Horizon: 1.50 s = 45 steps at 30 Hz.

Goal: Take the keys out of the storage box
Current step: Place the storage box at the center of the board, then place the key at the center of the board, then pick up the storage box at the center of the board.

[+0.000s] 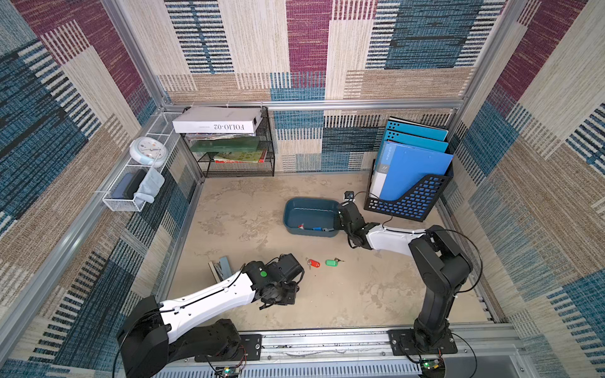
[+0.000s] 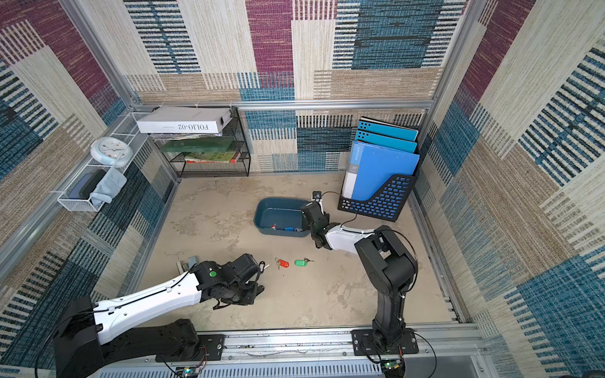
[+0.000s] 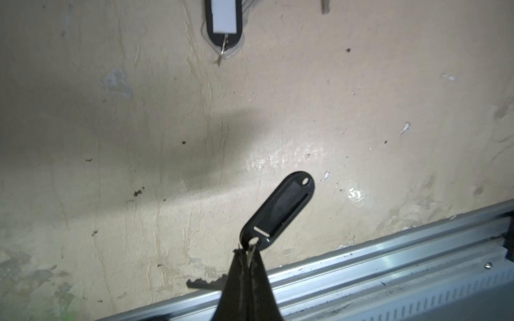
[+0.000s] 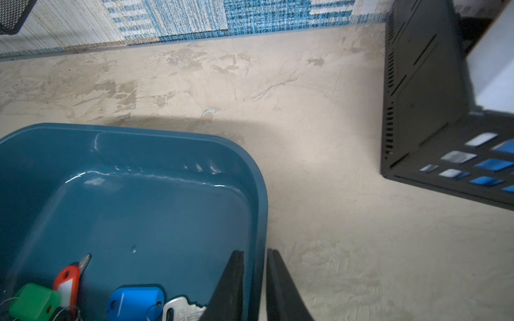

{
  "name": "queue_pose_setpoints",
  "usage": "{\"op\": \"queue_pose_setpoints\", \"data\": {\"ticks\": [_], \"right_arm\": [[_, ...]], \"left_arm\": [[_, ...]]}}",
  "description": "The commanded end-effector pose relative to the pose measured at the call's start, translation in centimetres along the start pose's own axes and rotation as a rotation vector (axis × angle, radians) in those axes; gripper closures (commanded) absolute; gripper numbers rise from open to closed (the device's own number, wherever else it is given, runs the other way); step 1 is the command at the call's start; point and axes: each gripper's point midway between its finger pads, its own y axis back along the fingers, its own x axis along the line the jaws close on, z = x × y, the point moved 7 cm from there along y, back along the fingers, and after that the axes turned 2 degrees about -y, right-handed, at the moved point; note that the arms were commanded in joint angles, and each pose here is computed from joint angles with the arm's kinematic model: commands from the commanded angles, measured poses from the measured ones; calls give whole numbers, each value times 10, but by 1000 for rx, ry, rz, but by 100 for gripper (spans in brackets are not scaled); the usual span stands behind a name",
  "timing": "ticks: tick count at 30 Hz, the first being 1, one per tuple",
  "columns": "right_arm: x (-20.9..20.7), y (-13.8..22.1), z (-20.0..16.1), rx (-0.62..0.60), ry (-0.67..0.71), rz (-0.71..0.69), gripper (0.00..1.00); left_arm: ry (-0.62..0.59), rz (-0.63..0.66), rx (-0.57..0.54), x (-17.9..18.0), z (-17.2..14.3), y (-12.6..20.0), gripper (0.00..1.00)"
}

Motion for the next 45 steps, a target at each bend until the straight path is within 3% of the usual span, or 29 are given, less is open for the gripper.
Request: {"op": "queue_pose_setpoints", "data": {"ticks": [1, 12, 17, 20, 23, 26, 31, 34, 38, 40, 43, 45], "right_arm": [[2, 7, 4, 0, 3, 27, 75], [-2, 16, -1, 8, -14, 57, 70], [-3, 17, -4, 19, -12, 56, 68], [-5, 19, -5, 24, -8, 50, 65], [-5, 22, -3, 30, -6, 51, 64], [-6, 29, 1, 33, -6, 54, 60], [-4, 53, 15, 53, -2, 108, 50], [8, 70, 23, 91, 40, 215, 43], [36, 89, 23, 136, 64, 340, 36], [52, 94, 22, 154, 102, 351, 33], [73, 94, 16, 188, 151, 358, 32], [79, 91, 11, 202, 165, 350, 32]], "left_arm": [[39, 64, -7, -3, 0, -4, 100], [7, 177, 0, -16, 14, -35, 100], [7, 157, 3, -21, 18, -45, 98], [10, 184, 6, -18, 18, -48, 68], [8, 205, 1, -15, 19, -44, 49], [-1, 228, -26, -12, 22, -30, 38], [-21, 235, -146, -6, 38, 12, 29], [21, 150, -279, 1, 67, 42, 20], [173, -74, -462, 24, 128, 67, 12], [209, -83, -507, 35, 161, 74, 11], [213, -93, -462, 40, 217, 69, 17], [213, -123, -405, 43, 249, 57, 32]]}}
